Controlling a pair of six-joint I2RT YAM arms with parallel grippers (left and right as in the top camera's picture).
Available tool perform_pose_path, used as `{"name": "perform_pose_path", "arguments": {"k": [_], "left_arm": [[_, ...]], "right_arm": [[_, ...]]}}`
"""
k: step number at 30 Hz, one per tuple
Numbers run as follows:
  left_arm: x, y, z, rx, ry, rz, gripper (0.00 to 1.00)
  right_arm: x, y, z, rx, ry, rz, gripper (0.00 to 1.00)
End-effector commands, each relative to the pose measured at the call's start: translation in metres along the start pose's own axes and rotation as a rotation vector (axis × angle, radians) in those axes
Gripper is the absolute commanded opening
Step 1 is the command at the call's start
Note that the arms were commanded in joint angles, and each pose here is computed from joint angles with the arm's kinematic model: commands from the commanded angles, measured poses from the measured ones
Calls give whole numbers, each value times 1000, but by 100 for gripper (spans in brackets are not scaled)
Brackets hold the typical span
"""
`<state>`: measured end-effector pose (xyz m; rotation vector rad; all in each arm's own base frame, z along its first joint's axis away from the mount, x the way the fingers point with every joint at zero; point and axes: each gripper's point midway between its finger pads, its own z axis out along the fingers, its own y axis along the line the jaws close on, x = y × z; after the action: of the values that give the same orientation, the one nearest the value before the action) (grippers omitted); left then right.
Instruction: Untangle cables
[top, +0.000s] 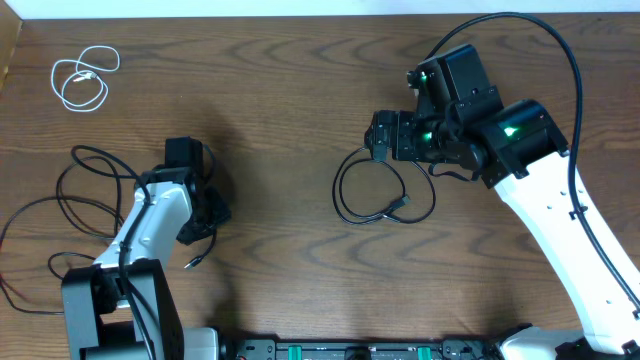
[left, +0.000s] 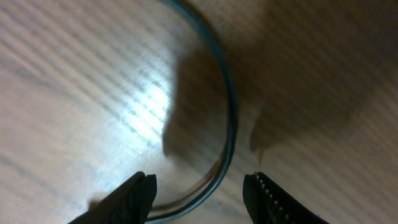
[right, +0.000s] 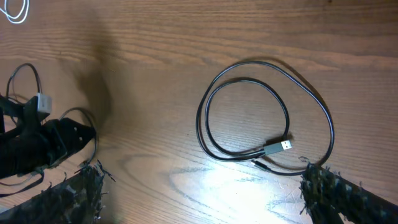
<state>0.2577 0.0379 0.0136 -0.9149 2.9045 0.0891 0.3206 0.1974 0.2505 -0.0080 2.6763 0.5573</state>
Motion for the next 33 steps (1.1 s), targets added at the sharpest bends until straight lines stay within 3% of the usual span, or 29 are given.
{"name": "perform_pose_path", "arguments": {"k": [1, 10, 19, 22, 28, 33], "left_arm": [[9, -5, 7, 36, 31, 5, 51], [14, -4, 16, 42, 28, 7, 49], [10, 2, 16, 9, 4, 21, 8], [2, -2, 10, 17, -13, 94, 8], [-18, -9, -13, 24, -42, 94, 8], [-35, 4, -31, -77, -90, 91, 7]], "right_arm": [[2, 3, 3, -5, 7, -7, 99], [1, 3, 3, -6, 5, -7, 99], [2, 3, 3, -4, 9, -6, 99], [2, 3, 3, -5, 8, -6, 99], [1, 4, 3, -8, 2, -7, 99], [0, 4, 3, -8, 2, -8, 99]]}}
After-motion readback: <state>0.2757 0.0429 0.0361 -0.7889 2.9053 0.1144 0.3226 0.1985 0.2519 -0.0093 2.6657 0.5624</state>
